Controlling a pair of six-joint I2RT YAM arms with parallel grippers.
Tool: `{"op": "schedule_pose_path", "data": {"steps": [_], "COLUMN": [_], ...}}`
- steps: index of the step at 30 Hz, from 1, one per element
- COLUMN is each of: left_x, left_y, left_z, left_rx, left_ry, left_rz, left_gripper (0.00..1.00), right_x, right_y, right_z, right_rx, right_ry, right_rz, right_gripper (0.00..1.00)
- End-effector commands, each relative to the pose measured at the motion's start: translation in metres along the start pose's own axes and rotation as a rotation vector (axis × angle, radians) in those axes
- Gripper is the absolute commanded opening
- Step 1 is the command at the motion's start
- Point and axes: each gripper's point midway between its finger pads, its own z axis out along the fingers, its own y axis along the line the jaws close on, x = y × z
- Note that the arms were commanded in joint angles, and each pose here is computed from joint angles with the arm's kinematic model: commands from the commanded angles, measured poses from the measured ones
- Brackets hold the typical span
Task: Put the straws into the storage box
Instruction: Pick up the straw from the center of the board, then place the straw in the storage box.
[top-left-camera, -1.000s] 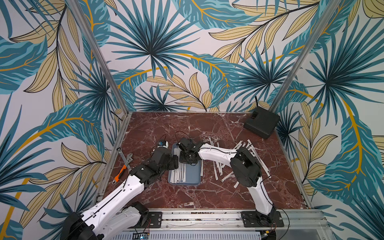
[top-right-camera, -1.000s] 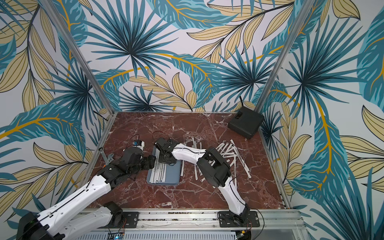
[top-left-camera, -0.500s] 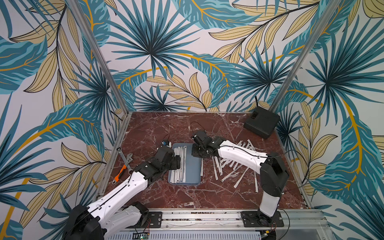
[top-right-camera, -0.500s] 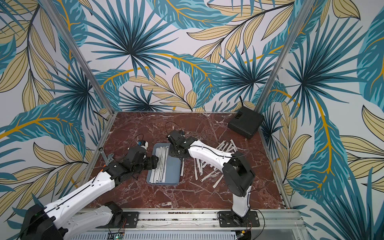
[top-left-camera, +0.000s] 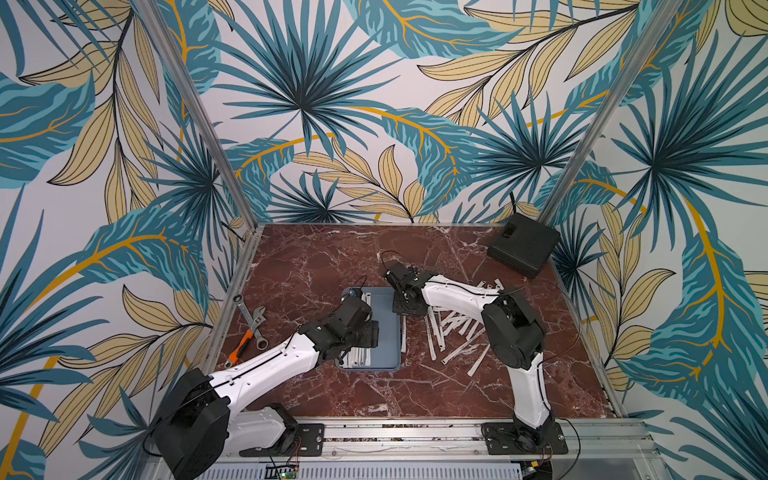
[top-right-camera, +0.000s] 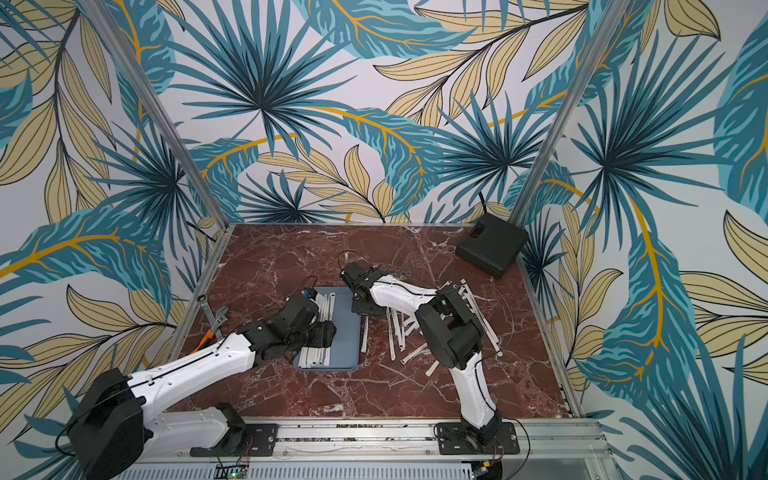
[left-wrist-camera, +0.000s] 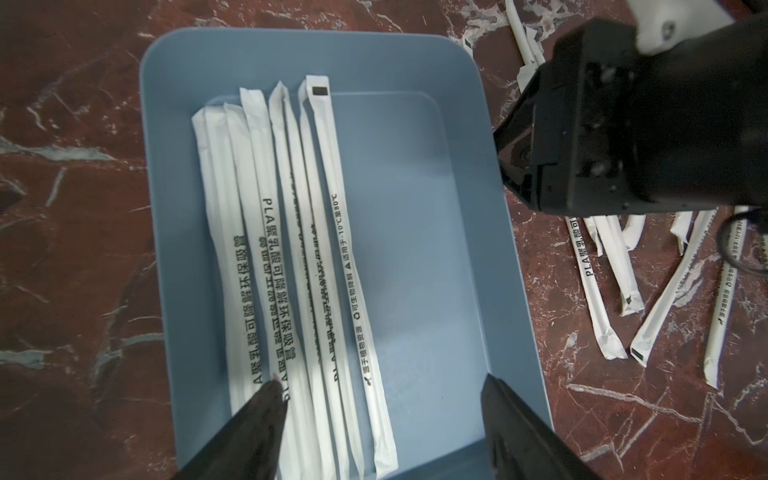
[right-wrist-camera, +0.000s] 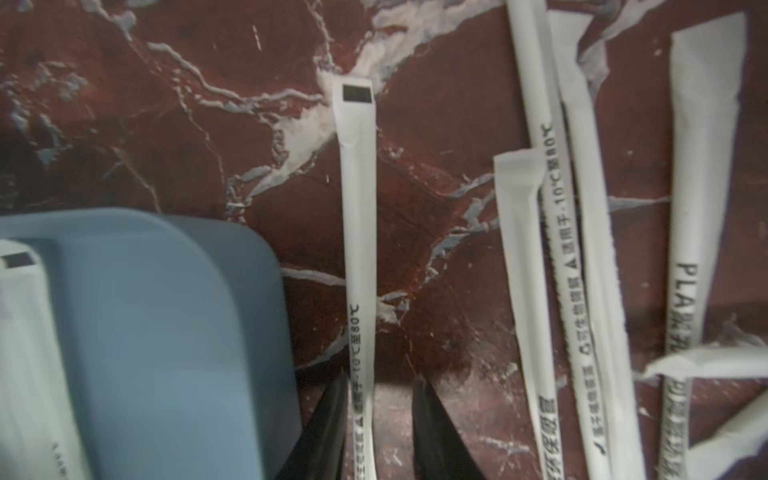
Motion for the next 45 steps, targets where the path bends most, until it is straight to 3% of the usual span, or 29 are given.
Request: {"op": "schedule_pose_path", "data": {"steps": [1,7,14,17,21,27,37,45], "left_x": [-0.011,-0.016,-0.033,-0.044,-0.046,-0.037,-0.034,-0.034], "left_y": [-0.007,-0.003,0.036,0.053,0.06,0.049,0.044,0.043], "left_z": [-0.005,-0.01,-0.041,-0.058,-0.062,-0.051,-0.044,-0.042], "left_rx": [0.019,-0.002,-0.085,-0.11,-0.123,-0.06,-0.03,-0.024], "left_ry": [-0.036,-0.054,-0.135,-0.211,-0.216,-0.153,-0.137,-0.133], "left_rz": [-0.009,-0.001,-0.042,-0.046,-0.057,-0.09,-0.107,-0.108], "left_gripper": [0.79,0.79,0.8,0.8,0.8,0.8,0.8,0.8], "right_x": [0.002,0.009,-0.001,0.007,0.027,0.027,0.053,0.058], "right_y": [-0.004,-0.017,-0.014,0.003,0.055,0.098,0.1,0.105], "right_z": [0.007,0.015,-0.053,-0.082,-0.097,-0.067,-0.019,-0.01], "right_rx": [0.027,0.037,-0.041,-0.083,-0.172,-0.205,-0.156,-0.173], "right_ry": [0.014,0.039,-0.028,-0.042,-0.034,-0.016,0.077,0.095], "right_rz": [-0.009,0.023,0.002,-0.034,-0.085,-0.08,-0.092,-0.068], "right_gripper": [0.26,0.15,0.13,0.12,0.13,0.12,0.12,0.13]}}
